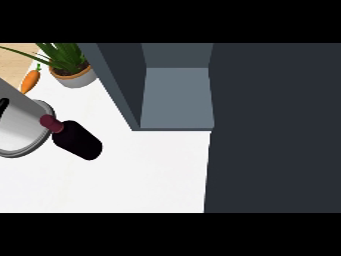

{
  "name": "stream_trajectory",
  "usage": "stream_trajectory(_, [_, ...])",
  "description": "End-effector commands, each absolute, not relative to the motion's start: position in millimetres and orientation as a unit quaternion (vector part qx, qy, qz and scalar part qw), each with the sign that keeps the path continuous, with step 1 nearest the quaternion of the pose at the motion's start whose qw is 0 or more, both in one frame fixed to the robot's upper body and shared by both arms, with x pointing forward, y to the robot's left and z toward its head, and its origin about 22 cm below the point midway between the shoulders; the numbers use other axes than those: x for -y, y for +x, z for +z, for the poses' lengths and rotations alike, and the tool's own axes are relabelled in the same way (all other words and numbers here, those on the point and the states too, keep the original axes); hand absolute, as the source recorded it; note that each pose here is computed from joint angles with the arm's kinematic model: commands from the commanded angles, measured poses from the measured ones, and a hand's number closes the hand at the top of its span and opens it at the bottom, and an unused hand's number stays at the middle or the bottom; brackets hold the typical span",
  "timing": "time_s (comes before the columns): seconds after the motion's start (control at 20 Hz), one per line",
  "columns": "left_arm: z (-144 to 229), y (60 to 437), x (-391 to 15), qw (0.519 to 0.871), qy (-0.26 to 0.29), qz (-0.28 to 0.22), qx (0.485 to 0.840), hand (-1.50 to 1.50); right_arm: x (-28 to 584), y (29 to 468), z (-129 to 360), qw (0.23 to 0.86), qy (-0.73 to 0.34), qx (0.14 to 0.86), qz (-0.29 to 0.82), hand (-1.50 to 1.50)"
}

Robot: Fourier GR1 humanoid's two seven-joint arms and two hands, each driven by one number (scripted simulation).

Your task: Pick up the wine, place it into the cabinet and close the cabinet

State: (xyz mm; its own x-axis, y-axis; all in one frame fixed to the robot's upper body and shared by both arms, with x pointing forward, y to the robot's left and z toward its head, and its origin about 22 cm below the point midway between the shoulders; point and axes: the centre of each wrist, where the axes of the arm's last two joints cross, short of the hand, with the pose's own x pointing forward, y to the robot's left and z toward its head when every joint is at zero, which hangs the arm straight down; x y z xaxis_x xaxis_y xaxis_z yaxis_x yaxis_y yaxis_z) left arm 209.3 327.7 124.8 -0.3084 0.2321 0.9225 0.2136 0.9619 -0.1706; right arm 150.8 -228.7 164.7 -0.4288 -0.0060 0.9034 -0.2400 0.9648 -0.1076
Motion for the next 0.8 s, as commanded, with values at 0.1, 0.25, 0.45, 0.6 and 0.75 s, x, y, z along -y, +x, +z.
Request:
stream_trajectory(0.1, [164.7, 199.0, -330.1, 0.585, -0.169, 0.019, 0.793, -1.50, 220.9, 142.2, 202.1, 0.529, 0.087, 0.836, 0.116, -1.50])
stream_trajectory(0.25, [164.3, 197.0, -332.3, 0.586, -0.159, 0.027, 0.794, -1.50, 223.4, 124.9, 212.7, 0.523, 0.090, 0.840, 0.115, -1.50])
stream_trajectory(0.45, [187.1, 198.7, -327.3, 0.589, -0.152, 0.022, 0.793, -1.50, 214.3, 129.3, 219.1, 0.525, 0.094, 0.838, 0.117, -1.50])
stream_trajectory(0.6, [184.9, 199.4, -333.7, 0.599, -0.157, 0.026, 0.785, -1.50, 221.3, 138.2, 240.1, 0.529, 0.086, 0.835, 0.126, -1.50])
stream_trajectory(0.75, [188.9, 192.4, -330.0, 0.603, -0.135, 0.023, 0.786, -1.50, 214.4, 131.8, 250.1, 0.537, 0.082, 0.830, 0.123, -1.50])
